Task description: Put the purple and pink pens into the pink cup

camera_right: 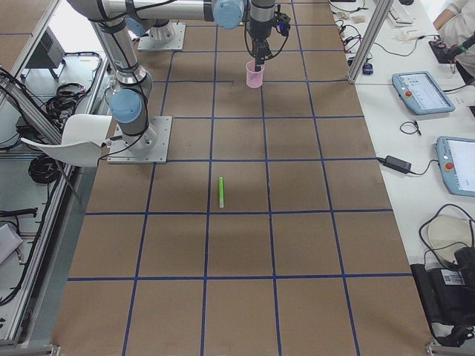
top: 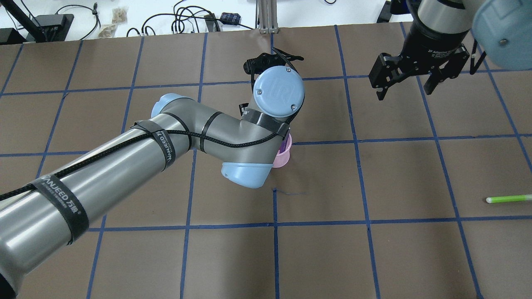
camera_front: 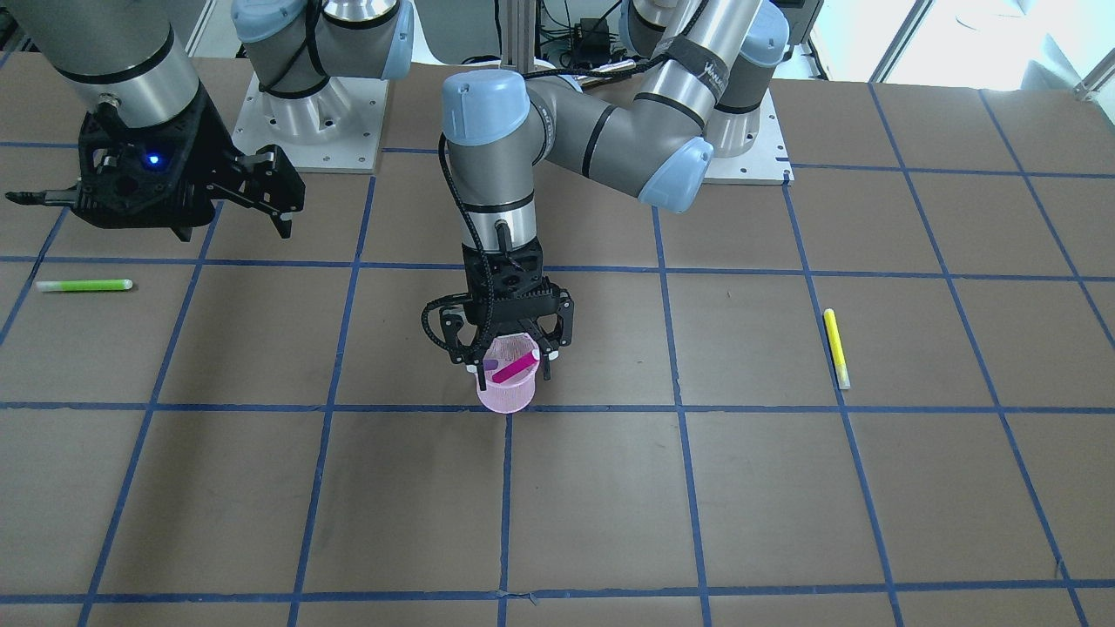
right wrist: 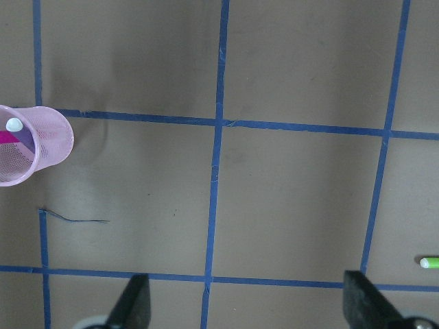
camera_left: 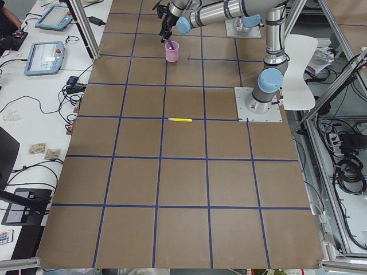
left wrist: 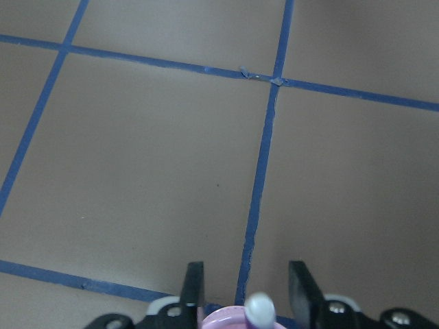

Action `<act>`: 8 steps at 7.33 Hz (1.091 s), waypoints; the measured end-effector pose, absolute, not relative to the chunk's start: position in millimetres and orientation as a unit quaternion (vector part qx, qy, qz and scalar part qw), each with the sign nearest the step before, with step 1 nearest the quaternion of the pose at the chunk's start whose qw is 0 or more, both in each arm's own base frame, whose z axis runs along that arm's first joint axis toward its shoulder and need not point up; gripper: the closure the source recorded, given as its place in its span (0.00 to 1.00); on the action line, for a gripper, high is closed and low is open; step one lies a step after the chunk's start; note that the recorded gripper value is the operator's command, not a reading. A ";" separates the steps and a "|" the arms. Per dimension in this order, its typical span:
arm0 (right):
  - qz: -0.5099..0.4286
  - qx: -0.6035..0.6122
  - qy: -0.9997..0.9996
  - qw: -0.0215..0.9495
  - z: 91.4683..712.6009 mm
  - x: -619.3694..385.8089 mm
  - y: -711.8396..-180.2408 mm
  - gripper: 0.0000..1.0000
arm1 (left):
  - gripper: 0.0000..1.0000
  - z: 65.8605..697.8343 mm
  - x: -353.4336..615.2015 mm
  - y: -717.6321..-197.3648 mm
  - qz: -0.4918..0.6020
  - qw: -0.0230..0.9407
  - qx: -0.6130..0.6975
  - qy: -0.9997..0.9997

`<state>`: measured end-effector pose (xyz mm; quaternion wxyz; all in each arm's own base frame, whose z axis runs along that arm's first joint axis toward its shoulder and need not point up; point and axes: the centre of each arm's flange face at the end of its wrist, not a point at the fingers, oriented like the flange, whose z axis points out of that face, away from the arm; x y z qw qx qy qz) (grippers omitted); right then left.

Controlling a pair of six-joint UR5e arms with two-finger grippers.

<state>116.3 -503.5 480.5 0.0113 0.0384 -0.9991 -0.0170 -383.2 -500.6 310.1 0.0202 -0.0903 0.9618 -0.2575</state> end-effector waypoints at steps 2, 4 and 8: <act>-0.017 0.039 -0.999 0.012 480.3 115.7 -503.5 0.00 | 0.00 338.6 -359.0 -513.8 -0.257 0.038 -0.065 0.964; -0.016 0.039 -0.999 0.011 481.0 115.8 -503.9 0.00 | 0.00 363.9 -283.9 -545.8 -0.202 0.064 -0.041 0.976; -0.009 0.034 -0.999 0.009 485.6 116.7 -503.9 0.00 | 0.00 426.9 -137.6 -539.8 -0.052 0.077 -0.072 0.993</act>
